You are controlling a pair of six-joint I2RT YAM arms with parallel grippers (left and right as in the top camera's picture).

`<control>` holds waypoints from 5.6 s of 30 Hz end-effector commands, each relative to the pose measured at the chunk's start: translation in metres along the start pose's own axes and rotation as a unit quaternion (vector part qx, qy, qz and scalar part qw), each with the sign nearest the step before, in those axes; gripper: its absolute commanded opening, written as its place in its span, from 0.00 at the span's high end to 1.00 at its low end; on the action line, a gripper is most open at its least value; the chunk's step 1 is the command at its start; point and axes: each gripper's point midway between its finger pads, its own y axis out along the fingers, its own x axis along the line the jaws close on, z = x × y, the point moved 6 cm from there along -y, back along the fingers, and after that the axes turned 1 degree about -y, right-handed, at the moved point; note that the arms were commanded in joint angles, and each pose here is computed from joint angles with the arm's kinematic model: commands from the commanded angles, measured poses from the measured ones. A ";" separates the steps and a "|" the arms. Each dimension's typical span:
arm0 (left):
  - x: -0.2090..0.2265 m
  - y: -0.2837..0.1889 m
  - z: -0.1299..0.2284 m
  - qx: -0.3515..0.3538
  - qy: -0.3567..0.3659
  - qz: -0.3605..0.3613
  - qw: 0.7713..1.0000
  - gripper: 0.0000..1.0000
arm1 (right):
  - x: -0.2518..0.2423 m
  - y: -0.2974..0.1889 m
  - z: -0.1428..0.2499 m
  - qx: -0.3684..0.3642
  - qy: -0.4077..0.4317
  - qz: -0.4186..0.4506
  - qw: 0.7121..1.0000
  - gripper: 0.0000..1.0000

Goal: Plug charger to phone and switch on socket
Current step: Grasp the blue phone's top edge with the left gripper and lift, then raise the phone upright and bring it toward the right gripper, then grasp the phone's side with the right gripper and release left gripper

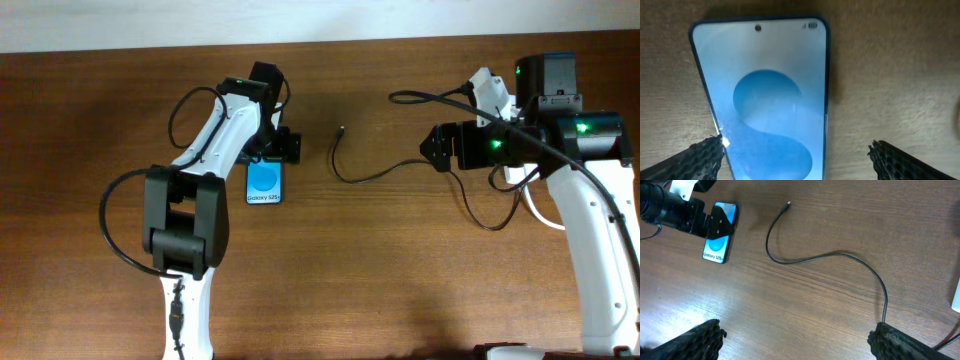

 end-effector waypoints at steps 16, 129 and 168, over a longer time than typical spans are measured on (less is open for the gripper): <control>0.007 0.026 0.007 0.046 0.008 -0.013 0.999 0.01 | 0.002 -0.005 -0.002 -0.004 -0.001 -0.007 1.000 0.02; -0.069 -0.134 -0.023 0.226 -0.466 0.347 0.782 1.00 | 0.093 0.104 -0.063 -0.029 0.214 -0.141 0.966 0.12; -0.074 -0.140 -0.028 0.226 -0.441 0.380 0.781 0.11 | 0.052 0.125 -0.059 0.019 0.232 -0.173 0.957 0.96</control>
